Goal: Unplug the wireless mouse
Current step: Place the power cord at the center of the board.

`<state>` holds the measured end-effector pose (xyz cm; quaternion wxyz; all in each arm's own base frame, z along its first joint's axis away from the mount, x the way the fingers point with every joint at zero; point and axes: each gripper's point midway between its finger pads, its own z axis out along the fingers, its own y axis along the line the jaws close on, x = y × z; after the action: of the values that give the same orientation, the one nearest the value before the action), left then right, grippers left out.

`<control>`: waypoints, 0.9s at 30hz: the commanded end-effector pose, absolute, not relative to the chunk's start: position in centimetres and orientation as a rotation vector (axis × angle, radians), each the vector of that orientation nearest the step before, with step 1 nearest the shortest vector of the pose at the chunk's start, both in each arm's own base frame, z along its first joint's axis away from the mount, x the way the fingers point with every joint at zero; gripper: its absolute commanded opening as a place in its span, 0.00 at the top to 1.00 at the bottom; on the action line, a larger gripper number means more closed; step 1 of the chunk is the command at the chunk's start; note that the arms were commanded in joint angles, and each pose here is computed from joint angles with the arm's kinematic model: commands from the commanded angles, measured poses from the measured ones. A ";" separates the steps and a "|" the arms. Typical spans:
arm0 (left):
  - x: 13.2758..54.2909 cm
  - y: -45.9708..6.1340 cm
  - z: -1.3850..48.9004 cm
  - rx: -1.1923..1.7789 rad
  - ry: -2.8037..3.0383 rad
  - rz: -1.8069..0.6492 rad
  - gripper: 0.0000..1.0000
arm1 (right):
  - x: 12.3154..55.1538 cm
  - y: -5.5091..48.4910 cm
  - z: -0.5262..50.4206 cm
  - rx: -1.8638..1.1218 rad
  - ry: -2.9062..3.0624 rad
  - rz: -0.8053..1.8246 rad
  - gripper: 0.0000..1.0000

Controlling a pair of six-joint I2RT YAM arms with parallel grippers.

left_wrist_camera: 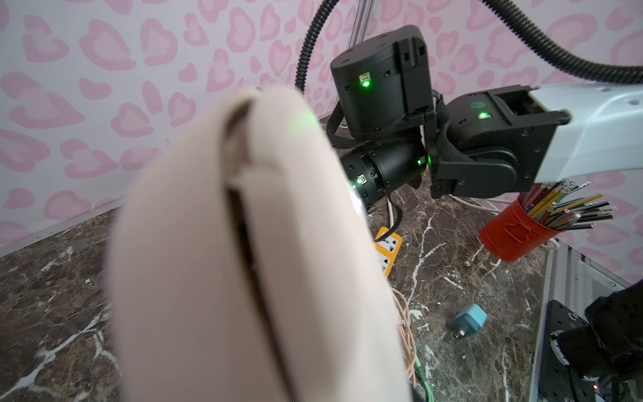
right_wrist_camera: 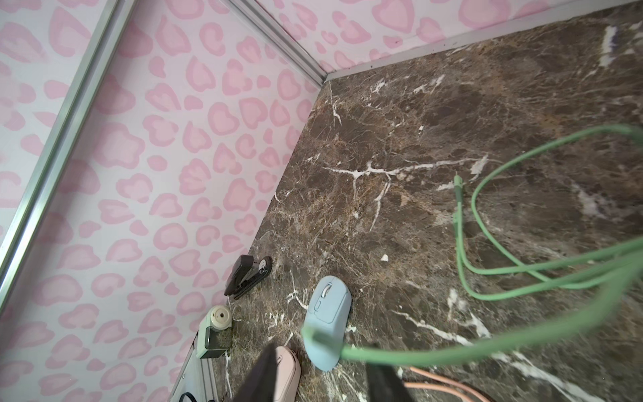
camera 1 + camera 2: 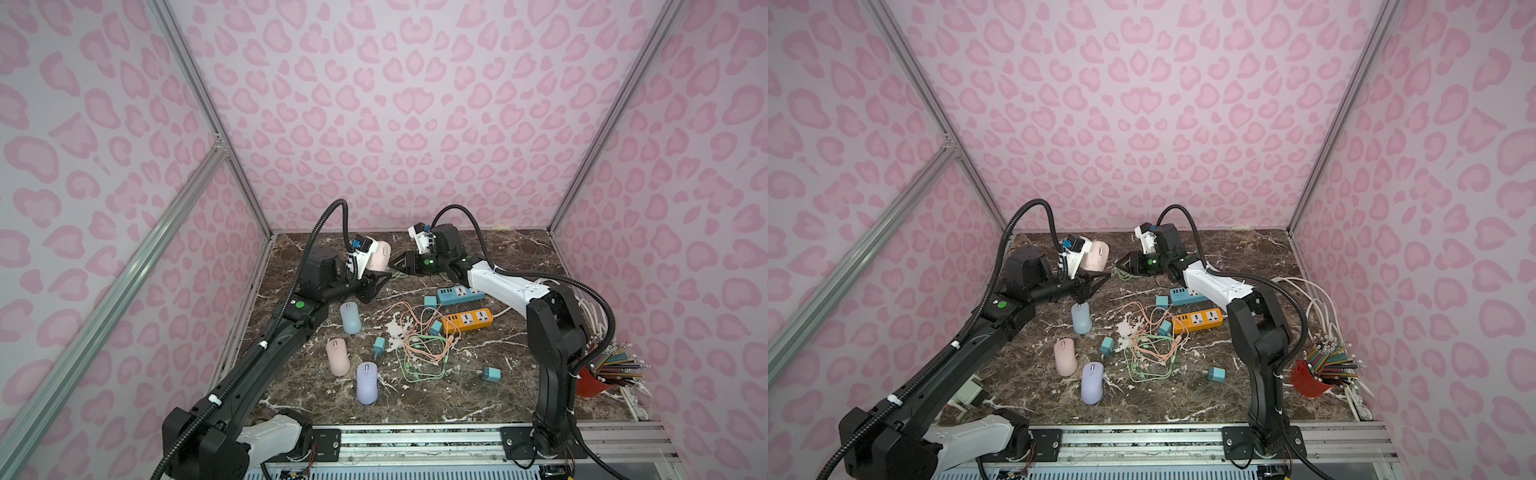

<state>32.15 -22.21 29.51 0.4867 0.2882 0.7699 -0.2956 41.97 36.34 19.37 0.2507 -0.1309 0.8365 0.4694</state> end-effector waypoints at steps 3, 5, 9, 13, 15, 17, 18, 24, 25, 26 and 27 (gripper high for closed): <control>33.1 -22.1 29.6 0.668 1.865 -0.696 0.98 | 40.6 33.9 19.6 -0.379 2.244 1.161 0.34; 33.5 -22.1 28.9 0.655 1.890 -0.694 0.98 | 39.2 31.9 18.2 -0.349 2.271 1.112 0.34; 34.8 -21.8 26.9 0.617 1.970 -0.679 0.98 | 37.2 27.9 16.7 -0.279 2.288 1.055 0.35; 36.9 -20.4 24.9 0.477 2.072 -0.652 0.98 | 35.6 23.9 15.5 -0.195 2.295 1.028 0.35; 38.2 -19.0 23.7 0.373 2.154 -0.647 0.98 | 34.9 22.4 15.0 -0.159 2.299 1.024 0.36; 39.5 -18.0 22.5 0.280 2.224 -0.692 0.98 | 34.4 21.5 14.7 -0.139 2.299 1.025 0.36; 40.0 -17.6 22.0 0.247 2.243 -0.720 0.98 | 34.2 21.3 14.7 -0.136 2.297 1.026 0.36; 43.1 -15.8 18.0 0.030 2.380 -0.934 0.98 | 33.8 21.3 15.1 -0.131 2.266 1.050 0.36; 43.6 -15.5 17.2 -0.002 2.415 -0.951 0.98 | 33.7 21.3 15.1 -0.131 2.262 1.058 0.36; 44.0 -15.2 16.3 -0.029 2.449 -0.960 0.98 | 33.7 21.4 15.0 -0.129 2.261 1.070 0.36; 44.3 -14.8 15.6 -0.055 2.472 -0.964 0.98 | 33.6 21.5 15.0 -0.128 2.259 1.081 0.36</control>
<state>44.41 -14.50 16.35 0.2879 0.0043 0.9039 -0.3163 33.39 21.08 14.45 0.3028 -0.0463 0.8671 0.3928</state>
